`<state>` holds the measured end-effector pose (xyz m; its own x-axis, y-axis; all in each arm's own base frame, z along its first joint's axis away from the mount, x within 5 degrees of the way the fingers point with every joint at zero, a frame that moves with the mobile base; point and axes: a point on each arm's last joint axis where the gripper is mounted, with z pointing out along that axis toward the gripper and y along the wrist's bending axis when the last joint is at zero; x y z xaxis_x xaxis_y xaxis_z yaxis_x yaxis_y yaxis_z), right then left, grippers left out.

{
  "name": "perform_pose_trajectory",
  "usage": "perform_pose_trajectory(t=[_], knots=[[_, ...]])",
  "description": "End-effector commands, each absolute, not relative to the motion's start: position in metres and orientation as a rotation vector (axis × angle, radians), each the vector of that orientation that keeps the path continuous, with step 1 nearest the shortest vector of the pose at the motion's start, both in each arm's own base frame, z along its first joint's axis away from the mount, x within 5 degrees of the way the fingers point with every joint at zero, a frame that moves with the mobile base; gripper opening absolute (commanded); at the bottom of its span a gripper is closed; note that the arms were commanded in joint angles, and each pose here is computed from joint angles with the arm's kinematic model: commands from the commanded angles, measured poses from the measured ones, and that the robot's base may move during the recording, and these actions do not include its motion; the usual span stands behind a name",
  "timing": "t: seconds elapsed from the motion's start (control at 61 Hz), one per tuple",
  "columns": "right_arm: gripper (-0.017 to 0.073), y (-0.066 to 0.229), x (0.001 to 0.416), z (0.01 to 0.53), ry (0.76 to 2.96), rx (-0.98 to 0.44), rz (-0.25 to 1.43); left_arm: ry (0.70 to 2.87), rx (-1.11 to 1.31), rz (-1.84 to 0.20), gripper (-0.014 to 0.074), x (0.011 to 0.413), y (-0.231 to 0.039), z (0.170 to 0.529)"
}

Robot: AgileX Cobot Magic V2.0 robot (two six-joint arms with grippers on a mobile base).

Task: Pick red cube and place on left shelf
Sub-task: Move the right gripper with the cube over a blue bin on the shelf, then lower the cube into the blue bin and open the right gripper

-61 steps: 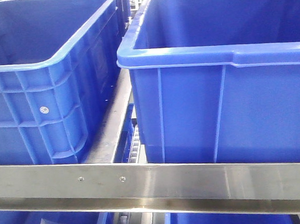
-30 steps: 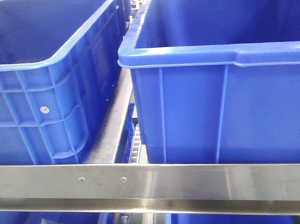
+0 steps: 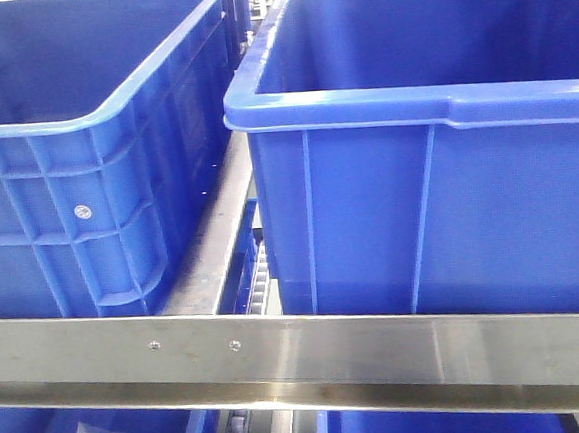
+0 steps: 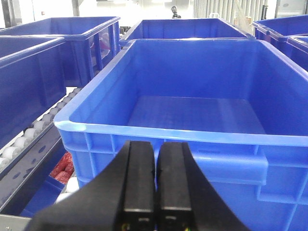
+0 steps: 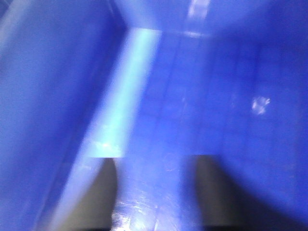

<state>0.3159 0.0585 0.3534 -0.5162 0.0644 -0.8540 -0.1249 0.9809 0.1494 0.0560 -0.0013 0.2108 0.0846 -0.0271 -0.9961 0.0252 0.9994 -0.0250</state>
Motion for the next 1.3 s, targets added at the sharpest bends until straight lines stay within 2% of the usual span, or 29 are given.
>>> perform_pose_trajectory(t=[0.0, 0.016, 0.066, 0.23, 0.41, 0.607, 0.804, 1.28], knots=[[0.0057, 0.053, 0.295, 0.392, 1.898, -0.046, 0.235, 1.409, -0.003, -0.038, 0.0102, 0.055, -0.001, 0.211], [0.0028, 0.053, 0.291, 0.394, 1.885, -0.046, 0.234, 1.409, -0.003, -0.038, 0.0102, 0.055, -0.001, 0.211], [0.0076, 0.05, 0.277, 0.401, 1.821, -0.043, 0.237, 1.409, -0.003, -0.038, 0.0102, 0.055, -0.001, 0.211], [0.005, 0.039, 0.224, 0.412, 1.615, -0.029, 0.242, 1.409, -0.003, -0.038, 0.0102, 0.055, -0.001, 0.211], [0.005, 0.029, 0.166, 0.394, 1.558, -0.028, 0.246, 1.409, -0.003, -0.038, 0.0102, 0.055, -0.001, 0.211], [0.005, 0.021, 0.12, 0.374, 1.498, -0.027, 0.25, 1.409, -0.003, -0.038, 0.0102, 0.055, -0.001, 0.211], [0.0048, 0.018, 0.102, 0.369, 1.458, -0.026, 0.254, 1.409, -0.003, -0.038, 0.0102, 0.055, -0.001, 0.211], [0.0048, 0.018, 0.102, 0.366, 1.495, -0.033, 0.248, 1.409, -0.003, -0.038, 0.0102, 0.055, -0.001, 0.211]])
